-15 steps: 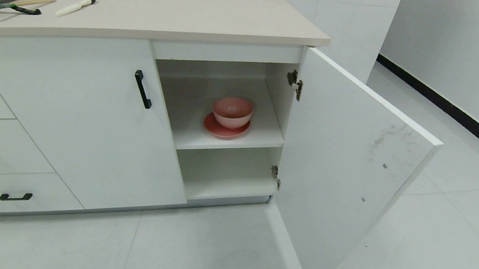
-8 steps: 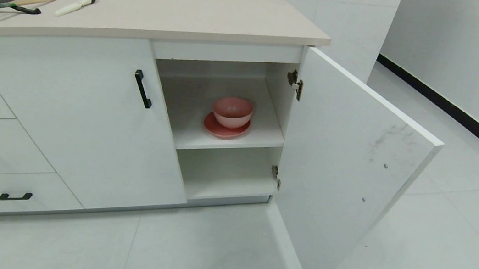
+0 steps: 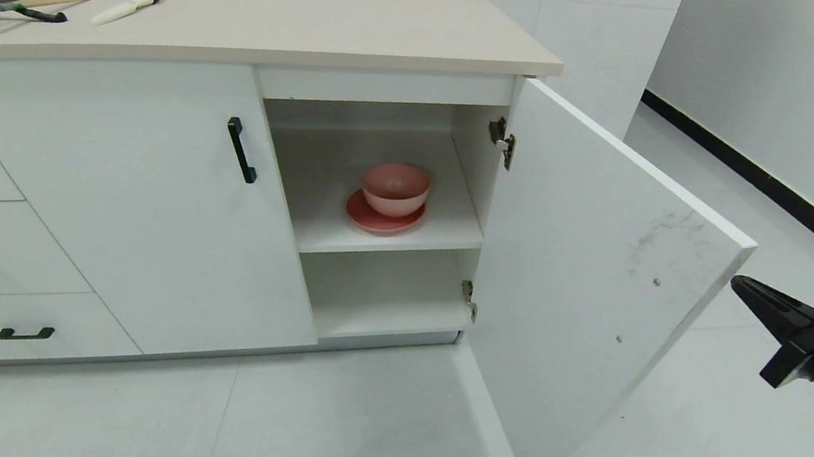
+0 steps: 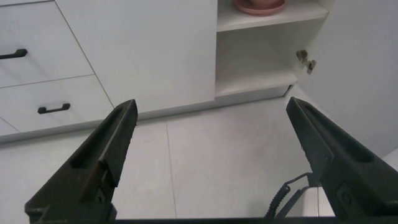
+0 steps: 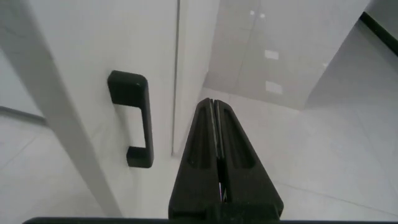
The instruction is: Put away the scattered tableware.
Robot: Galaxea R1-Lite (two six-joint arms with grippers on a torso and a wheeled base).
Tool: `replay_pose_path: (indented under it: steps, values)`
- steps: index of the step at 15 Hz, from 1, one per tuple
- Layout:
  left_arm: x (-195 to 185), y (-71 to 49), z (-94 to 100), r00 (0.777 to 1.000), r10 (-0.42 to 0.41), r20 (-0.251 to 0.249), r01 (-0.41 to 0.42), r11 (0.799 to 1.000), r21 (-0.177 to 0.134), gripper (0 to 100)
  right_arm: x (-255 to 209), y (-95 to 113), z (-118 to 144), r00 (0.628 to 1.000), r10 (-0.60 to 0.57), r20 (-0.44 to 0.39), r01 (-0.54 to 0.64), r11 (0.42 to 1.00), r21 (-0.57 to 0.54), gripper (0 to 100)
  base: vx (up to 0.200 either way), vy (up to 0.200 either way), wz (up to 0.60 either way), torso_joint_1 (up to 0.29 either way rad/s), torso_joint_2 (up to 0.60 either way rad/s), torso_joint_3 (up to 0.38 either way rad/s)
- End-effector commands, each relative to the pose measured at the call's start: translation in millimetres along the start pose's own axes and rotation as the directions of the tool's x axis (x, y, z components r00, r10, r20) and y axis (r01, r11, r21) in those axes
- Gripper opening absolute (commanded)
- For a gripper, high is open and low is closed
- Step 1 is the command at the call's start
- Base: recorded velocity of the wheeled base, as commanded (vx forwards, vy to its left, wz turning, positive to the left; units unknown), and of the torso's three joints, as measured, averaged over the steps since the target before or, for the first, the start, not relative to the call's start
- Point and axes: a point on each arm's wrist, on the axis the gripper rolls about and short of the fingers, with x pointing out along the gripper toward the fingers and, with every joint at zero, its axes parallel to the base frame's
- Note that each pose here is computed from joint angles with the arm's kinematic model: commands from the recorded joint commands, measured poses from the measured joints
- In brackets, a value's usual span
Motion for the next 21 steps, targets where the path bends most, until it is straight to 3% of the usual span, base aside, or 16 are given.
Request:
replay_pose_path:
  steps: [1,7,12,17,21]
  values:
    - [0.1,0.0,0.1,1.000,0.000,-0.001,0.000,1.000,0.000,100,15.1,-0.6,-11.4,0.999,0.021,-0.029,-0.021,1.000,0.010,0,0.000,0.000,0.00,0.000,0.00,0.000]
    - [0.1,0.0,0.1,1.000,0.002,-0.001,-0.002,1.000,0.002,100,33.7,26.0,-17.0,0.989,0.143,-0.028,-0.143,0.990,0.021,0,0.000,0.000,0.00,0.000,0.00,0.000]
    - [0.1,0.0,0.1,1.000,0.000,-0.001,0.000,1.000,0.000,100,34.4,28.9,-17.6,0.988,0.154,-0.030,-0.154,0.988,0.024,0,0.000,0.000,0.00,0.000,0.00,0.000]
    - [0.1,0.0,0.1,1.000,0.000,-0.001,0.000,1.000,0.000,100,42.2,54.2,-11.4,0.968,0.252,0.003,-0.252,0.967,0.030,0,0.000,0.000,0.00,0.000,0.00,0.000]
    - [0.1,0.0,0.1,1.000,0.000,-0.001,0.000,1.000,0.002,100,58.8,62.5,-14.0,0.959,0.284,0.014,-0.284,0.958,0.033,0,0.000,0.000,0.00,0.000,0.00,0.000]
